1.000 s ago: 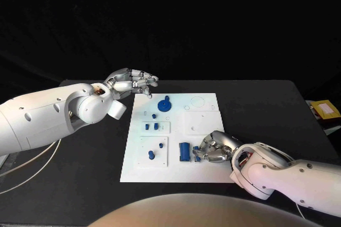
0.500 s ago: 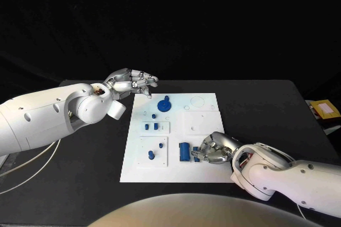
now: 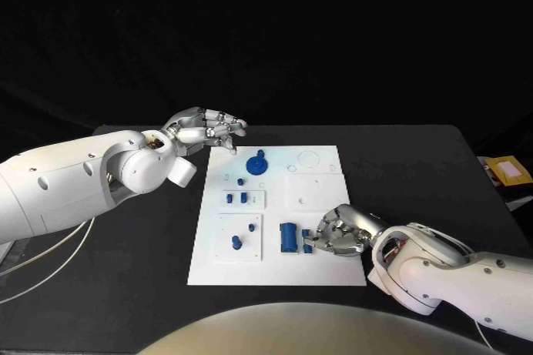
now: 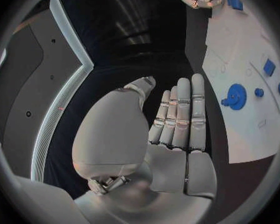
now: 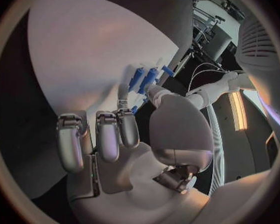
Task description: Assemble the parts on the task board
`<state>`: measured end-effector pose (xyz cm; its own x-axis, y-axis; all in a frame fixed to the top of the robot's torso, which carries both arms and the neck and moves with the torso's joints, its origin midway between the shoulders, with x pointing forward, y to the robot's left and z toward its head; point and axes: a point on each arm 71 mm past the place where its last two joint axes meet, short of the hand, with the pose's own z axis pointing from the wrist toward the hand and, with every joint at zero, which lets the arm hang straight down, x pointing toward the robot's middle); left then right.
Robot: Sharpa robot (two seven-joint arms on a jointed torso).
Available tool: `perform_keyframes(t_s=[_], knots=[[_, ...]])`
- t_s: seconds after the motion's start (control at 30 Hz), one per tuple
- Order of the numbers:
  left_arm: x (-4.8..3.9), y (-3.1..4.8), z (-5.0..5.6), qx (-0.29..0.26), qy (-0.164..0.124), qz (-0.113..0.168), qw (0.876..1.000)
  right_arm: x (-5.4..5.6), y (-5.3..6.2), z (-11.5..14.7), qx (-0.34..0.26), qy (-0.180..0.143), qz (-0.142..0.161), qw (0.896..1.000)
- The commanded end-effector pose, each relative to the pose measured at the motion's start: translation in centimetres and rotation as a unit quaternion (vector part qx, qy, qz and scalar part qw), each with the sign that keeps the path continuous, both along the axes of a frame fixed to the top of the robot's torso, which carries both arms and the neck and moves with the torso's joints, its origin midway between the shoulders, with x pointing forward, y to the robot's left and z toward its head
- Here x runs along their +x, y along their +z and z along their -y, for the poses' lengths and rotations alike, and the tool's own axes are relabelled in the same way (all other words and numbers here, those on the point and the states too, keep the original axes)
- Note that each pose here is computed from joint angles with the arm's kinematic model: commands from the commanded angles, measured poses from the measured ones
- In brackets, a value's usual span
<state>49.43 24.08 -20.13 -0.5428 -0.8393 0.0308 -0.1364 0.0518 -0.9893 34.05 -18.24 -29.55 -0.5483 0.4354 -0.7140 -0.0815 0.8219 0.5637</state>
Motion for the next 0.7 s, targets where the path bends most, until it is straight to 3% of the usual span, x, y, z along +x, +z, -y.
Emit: perform_keyframes(t_s=[0.03, 0.7], knots=[[-0.05, 0.09, 0.17, -0.004, -0.009, 0.001, 1.000, -0.15, 0.29, -0.36, 0.000, 0.043, 0.022, 0.999], [-0.06, 0.09, 0.12, -0.004, -0.009, 0.001, 1.000, 0.33, -0.55, -0.22, -0.038, 0.064, 0.020, 0.997]])
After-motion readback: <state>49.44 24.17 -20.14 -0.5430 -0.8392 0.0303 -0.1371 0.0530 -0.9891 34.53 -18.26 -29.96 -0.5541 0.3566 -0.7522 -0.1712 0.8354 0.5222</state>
